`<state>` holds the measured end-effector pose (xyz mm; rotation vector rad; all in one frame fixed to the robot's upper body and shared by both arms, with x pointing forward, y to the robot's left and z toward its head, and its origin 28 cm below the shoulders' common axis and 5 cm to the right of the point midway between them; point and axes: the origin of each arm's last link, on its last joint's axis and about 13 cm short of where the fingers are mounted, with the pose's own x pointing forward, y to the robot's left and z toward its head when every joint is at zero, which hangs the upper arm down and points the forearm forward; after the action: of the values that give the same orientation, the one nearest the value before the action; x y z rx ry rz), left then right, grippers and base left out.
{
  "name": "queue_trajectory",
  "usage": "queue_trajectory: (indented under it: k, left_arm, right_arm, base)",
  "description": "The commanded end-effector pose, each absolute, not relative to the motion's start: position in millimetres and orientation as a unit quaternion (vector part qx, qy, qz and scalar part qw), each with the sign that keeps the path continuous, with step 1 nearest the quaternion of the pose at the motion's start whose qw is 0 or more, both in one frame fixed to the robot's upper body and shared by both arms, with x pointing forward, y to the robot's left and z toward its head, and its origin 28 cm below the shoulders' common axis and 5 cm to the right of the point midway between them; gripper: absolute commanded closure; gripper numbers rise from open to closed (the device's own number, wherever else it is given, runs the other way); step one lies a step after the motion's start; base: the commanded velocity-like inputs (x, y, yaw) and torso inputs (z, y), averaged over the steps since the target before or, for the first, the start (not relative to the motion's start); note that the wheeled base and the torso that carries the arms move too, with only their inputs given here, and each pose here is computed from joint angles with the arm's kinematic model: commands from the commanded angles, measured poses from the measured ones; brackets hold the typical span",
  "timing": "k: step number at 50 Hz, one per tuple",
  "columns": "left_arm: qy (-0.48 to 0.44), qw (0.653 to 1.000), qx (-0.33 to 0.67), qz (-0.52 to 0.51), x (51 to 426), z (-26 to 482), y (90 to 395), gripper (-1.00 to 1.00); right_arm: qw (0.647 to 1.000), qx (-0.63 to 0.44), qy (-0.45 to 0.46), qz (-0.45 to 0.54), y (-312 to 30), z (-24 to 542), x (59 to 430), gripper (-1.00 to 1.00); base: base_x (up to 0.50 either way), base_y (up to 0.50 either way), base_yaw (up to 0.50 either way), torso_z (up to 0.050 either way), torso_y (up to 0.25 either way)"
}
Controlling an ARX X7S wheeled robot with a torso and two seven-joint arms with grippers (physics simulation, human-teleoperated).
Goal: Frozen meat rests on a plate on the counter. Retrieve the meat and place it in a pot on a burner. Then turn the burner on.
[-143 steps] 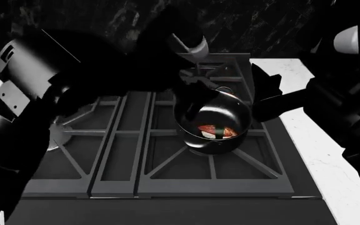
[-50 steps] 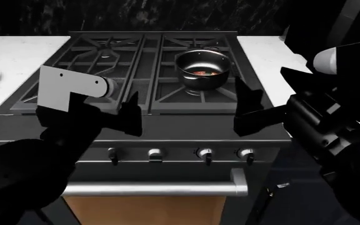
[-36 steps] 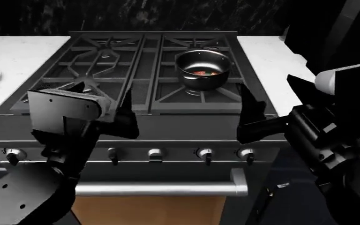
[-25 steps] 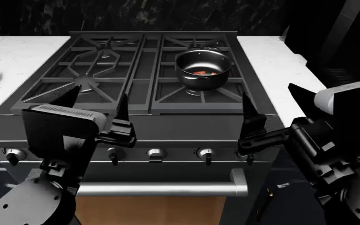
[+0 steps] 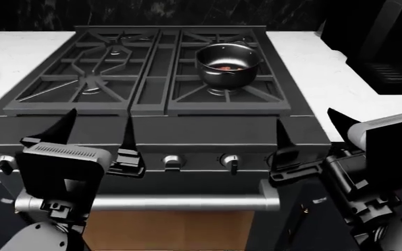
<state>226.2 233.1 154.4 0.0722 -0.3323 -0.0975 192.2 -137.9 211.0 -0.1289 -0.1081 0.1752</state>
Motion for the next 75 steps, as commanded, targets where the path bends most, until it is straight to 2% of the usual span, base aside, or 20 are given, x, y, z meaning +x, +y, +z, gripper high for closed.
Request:
queue_trajectory:
  k: [1, 56, 66, 75]
  left_arm:
    - [-0.188, 0.980, 0.052, -0.032, 223.8, 148.9, 235.6, -1.00]
    - [-0.223, 0.974, 0.040, -0.003, 214.8, 145.6, 246.4, -1.00]
    - [-0.272, 0.961, 0.047, 0.006, 210.1, 153.1, 247.1, -1.00]
    - [-0.280, 0.959, 0.041, 0.004, 207.9, 154.9, 246.2, -1.00]
  right_arm:
    - [0.992, -0.086, -0.050, 0.079, -137.4, 207.2, 190.8, -1.00]
    - [0.997, -0.021, -0.031, 0.072, -143.0, 202.7, 181.2, -1.00]
    - [0.997, -0.020, -0.028, 0.072, -142.5, 201.5, 181.7, -1.00]
    - [0.997, -0.018, -0.029, 0.071, -142.0, 202.4, 181.4, -1.00]
  base:
    - [0.00, 0.00, 0.00, -0.050, 0.000]
    - [0.00, 0.00, 0.00, -0.050, 0.000]
    - [0.00, 0.00, 0.00, -0.050, 0.000]
    - [0.00, 0.00, 0.00, -0.050, 0.000]
